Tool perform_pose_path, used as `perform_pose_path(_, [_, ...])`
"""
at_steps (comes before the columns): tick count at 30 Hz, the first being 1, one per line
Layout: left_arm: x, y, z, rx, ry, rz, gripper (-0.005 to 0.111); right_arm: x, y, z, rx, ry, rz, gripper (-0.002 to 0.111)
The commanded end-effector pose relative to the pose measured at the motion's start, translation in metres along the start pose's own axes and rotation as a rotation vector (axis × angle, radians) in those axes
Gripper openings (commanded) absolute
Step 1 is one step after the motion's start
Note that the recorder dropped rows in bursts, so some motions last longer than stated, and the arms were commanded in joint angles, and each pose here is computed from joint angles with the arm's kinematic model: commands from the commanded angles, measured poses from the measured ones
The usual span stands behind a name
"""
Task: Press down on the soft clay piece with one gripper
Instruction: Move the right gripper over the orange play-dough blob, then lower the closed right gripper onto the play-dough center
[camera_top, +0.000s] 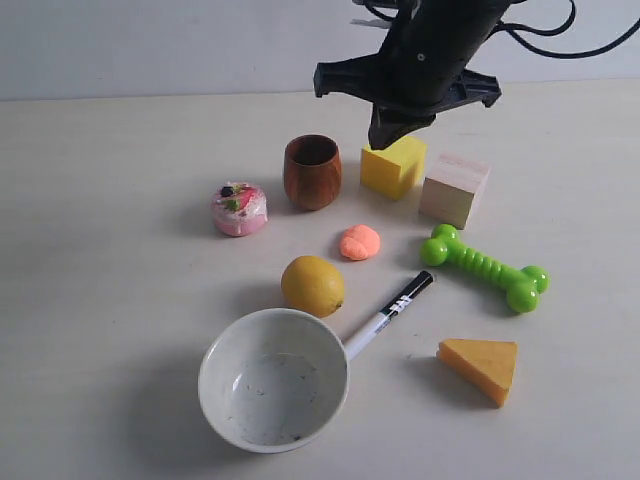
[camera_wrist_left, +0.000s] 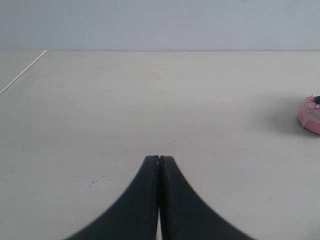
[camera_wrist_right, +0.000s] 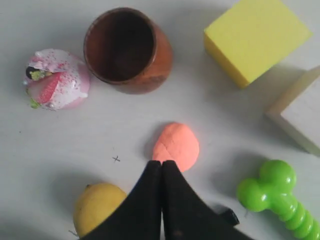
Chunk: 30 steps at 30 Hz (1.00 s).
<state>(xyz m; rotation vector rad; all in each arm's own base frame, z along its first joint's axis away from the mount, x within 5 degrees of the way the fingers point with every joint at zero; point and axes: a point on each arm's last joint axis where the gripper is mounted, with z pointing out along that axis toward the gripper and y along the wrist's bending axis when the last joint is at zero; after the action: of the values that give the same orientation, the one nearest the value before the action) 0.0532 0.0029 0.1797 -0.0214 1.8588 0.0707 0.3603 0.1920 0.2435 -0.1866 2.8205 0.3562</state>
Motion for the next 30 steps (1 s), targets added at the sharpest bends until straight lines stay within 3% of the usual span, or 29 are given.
perform_pose_path(1, [-0.001,0.000,0.000,0.005,-0.015,-0.002,0.000,0.002,-0.001,0.016,0.020,0.081,0.059,0.000])
perform_pose_path(16, [-0.001,0.000,0.000,0.005,-0.015,-0.002,0.000,0.005,-0.003,0.043,0.045,0.173,0.260,0.000])
perform_pose_path(26, [-0.001,0.000,0.000,0.005,-0.015,-0.002,0.000,-0.010,0.003,0.057,0.092,0.304,0.301,0.000])
perform_pose_path(30, [-0.001,0.000,0.000,0.005,-0.015,-0.002,0.000,-0.014,0.017,0.066,0.107,0.284,0.279,0.000])
